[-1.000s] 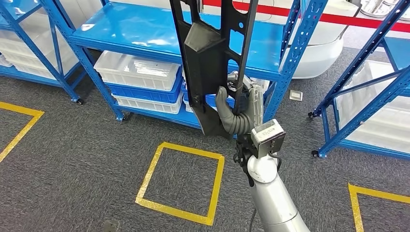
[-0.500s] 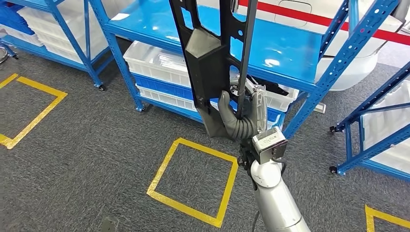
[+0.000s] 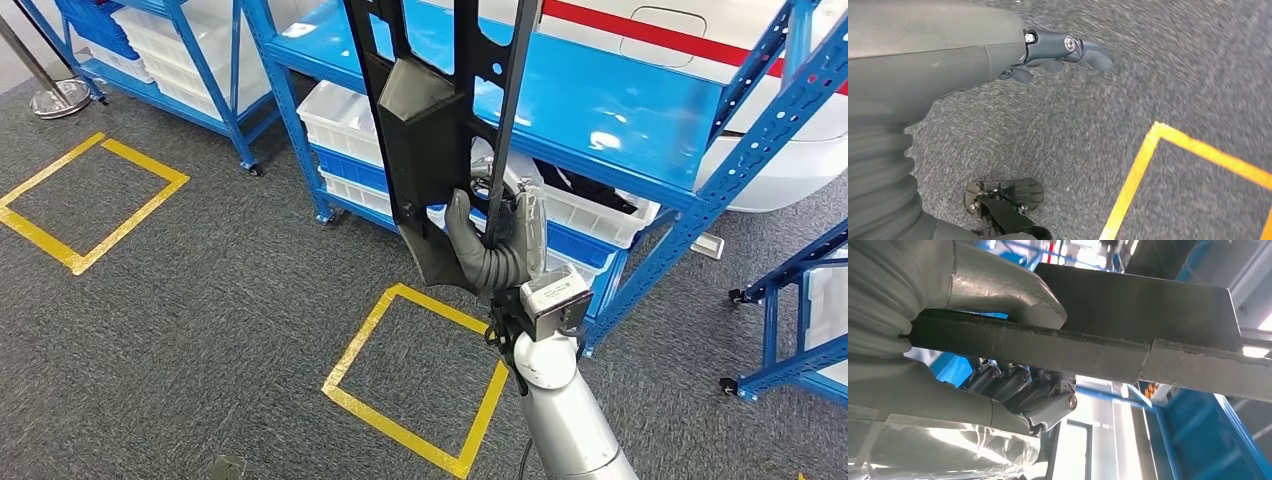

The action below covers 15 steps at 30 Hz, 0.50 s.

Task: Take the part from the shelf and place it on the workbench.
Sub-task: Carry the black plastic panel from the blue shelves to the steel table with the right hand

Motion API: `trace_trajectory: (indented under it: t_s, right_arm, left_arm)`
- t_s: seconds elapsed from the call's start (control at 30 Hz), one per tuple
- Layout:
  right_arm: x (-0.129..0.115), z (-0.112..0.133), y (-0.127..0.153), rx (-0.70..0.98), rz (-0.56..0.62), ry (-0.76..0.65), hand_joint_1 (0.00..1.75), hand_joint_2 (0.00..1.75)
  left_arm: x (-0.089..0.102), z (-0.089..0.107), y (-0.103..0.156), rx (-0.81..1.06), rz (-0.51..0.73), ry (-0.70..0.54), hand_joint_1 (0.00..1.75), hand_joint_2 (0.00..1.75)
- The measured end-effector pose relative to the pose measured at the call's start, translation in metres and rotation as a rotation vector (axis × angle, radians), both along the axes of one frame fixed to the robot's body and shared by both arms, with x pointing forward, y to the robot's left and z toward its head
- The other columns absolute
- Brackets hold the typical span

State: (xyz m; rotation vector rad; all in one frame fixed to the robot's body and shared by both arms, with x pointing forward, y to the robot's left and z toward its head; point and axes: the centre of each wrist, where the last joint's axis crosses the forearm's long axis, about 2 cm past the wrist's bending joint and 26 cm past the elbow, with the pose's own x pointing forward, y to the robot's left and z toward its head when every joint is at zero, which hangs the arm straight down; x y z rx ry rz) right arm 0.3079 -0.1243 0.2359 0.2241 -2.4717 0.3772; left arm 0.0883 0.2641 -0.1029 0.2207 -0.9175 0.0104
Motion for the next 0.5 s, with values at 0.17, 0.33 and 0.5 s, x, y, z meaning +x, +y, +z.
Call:
trace_trajectory:
  t_s: [0.17,0.33,0.5]
  right_arm:
    - [-0.0011,-0.0027,-0.0008,0.003,0.002,-0.002,1.75,1.75]
    - [-0.0015,-0.0032,-0.0019,0.001,0.002,-0.005,1.75,1.75]
    - [-0.0033,-0.0102,-0.0064,-0.008,0.004,0.01,1.75,1.75]
  left_arm:
    - [0.0003,0.0,0.0007,0.0,0.005,-0.001,0.0,1.75]
    - [0.0001,0.0,-0.0002,-0.002,0.008,-0.002,0.0,1.75]
    - [-0.0006,0.0,-0.0011,-0.004,0.014,-0.002,0.0,1.75]
